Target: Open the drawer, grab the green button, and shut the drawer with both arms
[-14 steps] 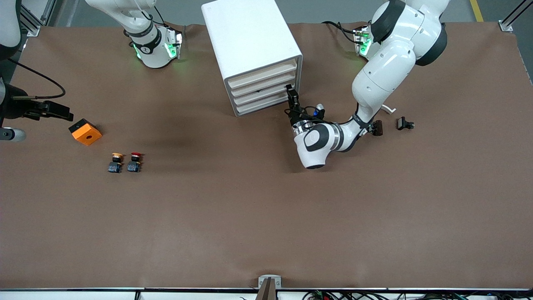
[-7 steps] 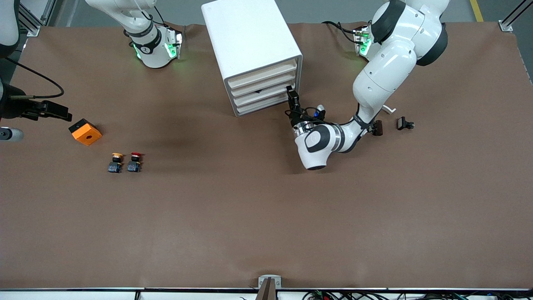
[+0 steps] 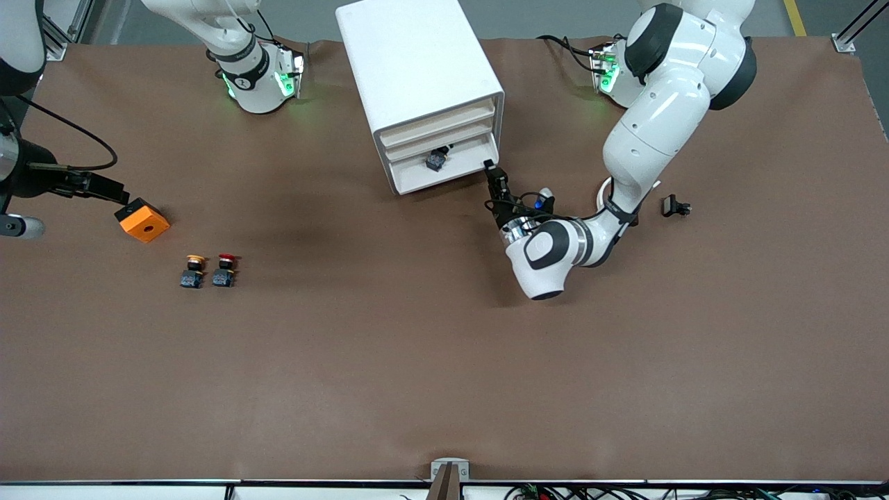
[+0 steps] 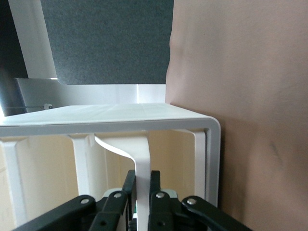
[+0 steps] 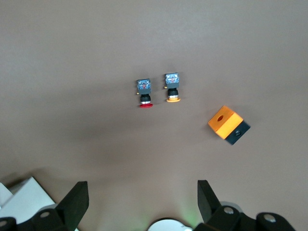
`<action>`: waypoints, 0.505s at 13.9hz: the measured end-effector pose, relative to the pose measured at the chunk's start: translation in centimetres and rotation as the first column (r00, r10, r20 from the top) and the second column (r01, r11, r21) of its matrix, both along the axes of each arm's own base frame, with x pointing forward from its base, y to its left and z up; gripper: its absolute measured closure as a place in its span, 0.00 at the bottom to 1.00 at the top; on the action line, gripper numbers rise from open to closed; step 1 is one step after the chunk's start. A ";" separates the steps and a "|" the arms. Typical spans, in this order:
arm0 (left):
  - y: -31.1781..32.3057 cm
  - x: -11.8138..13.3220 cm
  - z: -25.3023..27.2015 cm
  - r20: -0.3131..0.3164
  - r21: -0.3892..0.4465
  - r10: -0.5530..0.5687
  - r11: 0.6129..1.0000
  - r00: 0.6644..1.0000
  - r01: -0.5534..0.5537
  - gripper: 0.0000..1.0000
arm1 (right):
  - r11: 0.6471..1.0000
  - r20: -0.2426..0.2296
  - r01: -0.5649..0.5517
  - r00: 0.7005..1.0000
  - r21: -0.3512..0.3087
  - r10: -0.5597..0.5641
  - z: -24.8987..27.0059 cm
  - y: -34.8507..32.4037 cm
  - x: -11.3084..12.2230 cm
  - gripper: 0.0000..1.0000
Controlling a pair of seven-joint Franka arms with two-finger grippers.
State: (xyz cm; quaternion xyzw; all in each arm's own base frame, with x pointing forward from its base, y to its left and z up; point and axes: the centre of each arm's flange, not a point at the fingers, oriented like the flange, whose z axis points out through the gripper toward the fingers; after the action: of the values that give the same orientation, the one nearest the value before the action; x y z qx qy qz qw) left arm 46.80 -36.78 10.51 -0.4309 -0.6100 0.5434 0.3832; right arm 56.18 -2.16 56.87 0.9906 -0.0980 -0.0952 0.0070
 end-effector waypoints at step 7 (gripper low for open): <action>3.1 4.6 1.3 0.060 0.015 0.080 0.997 0.995 -0.081 0.85 | 0.982 0.000 0.190 0.982 0.015 -0.190 0.0 5.1 0.1 0.00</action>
State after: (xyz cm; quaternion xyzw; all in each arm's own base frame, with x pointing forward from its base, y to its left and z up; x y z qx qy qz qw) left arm 51.43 -33.68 11.77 -0.4185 -0.6426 0.5403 0.3465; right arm 56.29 2.93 56.91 0.9768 -0.1915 -0.0955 -0.0094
